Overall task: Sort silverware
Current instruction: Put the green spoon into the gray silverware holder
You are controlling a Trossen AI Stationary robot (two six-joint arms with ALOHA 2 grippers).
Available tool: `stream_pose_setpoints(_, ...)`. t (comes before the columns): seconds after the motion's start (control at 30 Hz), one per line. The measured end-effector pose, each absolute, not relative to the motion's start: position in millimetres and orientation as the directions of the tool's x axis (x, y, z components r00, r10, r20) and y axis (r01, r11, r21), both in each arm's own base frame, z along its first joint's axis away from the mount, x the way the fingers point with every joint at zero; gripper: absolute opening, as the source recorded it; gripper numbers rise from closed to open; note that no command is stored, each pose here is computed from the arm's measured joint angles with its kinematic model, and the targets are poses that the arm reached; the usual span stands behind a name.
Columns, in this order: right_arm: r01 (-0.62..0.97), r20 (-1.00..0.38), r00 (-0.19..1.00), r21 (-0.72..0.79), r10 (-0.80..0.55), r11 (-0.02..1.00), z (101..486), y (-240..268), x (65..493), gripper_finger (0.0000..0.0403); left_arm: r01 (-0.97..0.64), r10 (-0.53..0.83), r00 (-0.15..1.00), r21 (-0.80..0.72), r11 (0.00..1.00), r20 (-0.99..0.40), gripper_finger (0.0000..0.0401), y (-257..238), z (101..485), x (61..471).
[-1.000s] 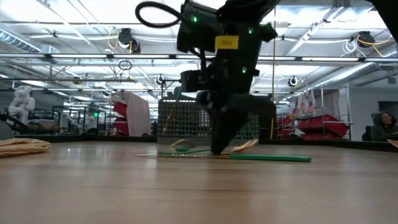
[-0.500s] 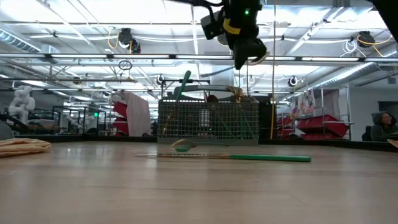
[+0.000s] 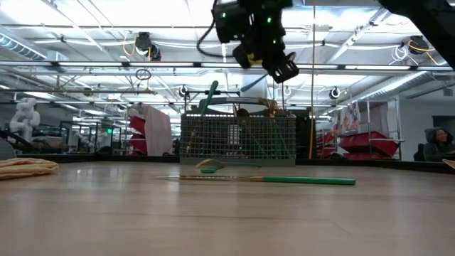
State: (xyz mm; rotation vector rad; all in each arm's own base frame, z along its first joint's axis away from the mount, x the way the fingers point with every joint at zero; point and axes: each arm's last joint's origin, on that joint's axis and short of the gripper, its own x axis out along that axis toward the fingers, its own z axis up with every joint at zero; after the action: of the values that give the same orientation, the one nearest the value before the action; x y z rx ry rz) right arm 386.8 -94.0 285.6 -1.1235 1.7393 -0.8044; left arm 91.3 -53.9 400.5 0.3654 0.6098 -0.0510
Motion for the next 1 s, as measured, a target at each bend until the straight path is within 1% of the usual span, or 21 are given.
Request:
stream_pose_setpoints(0.07, -0.404, -0.285, -0.197, -0.848, -0.938, 0.343, 285.2, -101.4, 388.9, 0.0000, 0.153, 0.060, 0.821, 0.320, 0.935, -0.568, 0.0090, -53.8, 400.6, 91.1)
stream_pose_setpoints(0.2, -0.515, -0.239, -0.200, -0.799, -0.950, 0.309, 286.5, -106.1, 389.8, 0.0000, 0.154, 0.061, 0.820, 0.321, 0.934, -0.569, 0.0090, -53.6, 400.5, 90.9)
stream_pose_setpoints(0.3, -0.662, -0.160, -0.208, -0.703, -0.965, 0.259, 278.8, -107.2, 392.5, 0.0000, 0.154, 0.061, 0.820, 0.321, 0.934, -0.569, 0.0090, -53.5, 400.5, 90.7)
stream_pose_setpoints(0.4, -0.753, -0.143, -0.209, -0.607, -0.967, 0.253, 266.8, -108.5, 398.8, 0.0000, 0.154, 0.061, 0.820, 0.322, 0.934, -0.569, 0.0090, -53.4, 400.4, 90.7)
stream_pose_setpoints(0.7, -0.807, -0.160, -0.256, -0.507, -0.953, 0.302, 219.4, -124.0, 412.1, 0.0000, 0.158, 0.069, 0.810, 0.331, 0.930, -0.582, 0.0090, -52.4, 399.0, 89.4)
stream_pose_setpoints(0.87, -0.795, -0.229, -0.291, -0.482, -0.929, 0.368, 212.1, -132.0, 410.2, 0.0000, 0.159, 0.072, 0.808, 0.334, 0.929, -0.585, 0.0090, -52.1, 398.6, 89.1)
stream_pose_setpoints(1.0, -0.796, -0.232, -0.296, -0.477, -0.927, 0.374, 211.7, -133.6, 409.5, 0.0000, 0.162, 0.076, 0.803, 0.339, 0.927, -0.591, 0.0090, -51.7, 398.0, 88.6)
